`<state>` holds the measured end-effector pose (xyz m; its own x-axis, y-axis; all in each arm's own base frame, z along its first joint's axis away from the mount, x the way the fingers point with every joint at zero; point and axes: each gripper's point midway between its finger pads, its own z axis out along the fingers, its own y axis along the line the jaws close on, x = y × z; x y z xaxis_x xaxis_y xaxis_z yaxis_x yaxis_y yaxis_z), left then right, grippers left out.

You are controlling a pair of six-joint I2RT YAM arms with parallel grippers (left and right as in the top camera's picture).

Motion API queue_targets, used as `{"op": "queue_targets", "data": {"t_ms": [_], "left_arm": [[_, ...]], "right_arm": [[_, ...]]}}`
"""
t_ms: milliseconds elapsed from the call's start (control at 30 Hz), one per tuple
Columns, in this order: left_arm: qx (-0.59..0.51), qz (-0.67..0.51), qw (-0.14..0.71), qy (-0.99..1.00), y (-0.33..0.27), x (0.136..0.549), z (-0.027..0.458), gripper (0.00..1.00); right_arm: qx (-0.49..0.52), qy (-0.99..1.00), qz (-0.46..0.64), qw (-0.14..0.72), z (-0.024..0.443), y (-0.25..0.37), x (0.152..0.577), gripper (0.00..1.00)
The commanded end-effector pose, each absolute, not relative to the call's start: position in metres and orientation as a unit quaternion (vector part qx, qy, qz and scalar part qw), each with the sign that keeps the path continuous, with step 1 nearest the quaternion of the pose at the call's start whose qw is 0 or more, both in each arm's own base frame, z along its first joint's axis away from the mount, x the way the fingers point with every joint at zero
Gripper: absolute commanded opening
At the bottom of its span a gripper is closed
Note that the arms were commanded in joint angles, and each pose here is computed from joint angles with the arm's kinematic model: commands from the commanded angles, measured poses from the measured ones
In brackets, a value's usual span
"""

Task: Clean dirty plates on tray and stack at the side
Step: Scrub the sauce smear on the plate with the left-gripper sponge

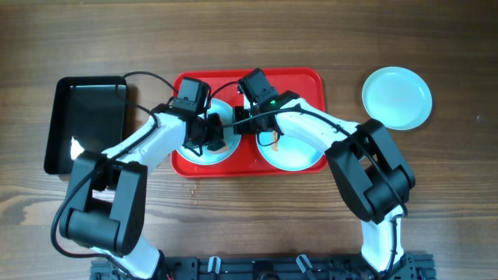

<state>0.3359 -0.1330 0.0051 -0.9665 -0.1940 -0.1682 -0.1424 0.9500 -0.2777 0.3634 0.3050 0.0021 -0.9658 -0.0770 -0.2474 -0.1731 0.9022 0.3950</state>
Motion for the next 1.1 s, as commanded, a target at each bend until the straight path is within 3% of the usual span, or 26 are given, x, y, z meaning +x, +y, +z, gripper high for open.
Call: {"op": "queue_targets", "data": {"t_ms": [0,667,1067], "left_arm": [[-0.107,-0.037,0.08,0.99,-0.096,0.322,-0.016,0.04],[-0.193,-0.012,0.057,0.98,-0.04,0.319,-0.015,0.04],[-0.164,-0.172,0.129,0.963,-0.09,0.351,0.046,0.04]], "right_arm": [[-0.048,0.977,0.177,0.11,-0.01,0.294,0.361,0.04],[-0.048,0.977,0.178,0.111,-0.01,0.294,0.361,0.04],[-0.045,0.976,0.18,0.113,-0.009,0.295,0.363,0.04]]}}
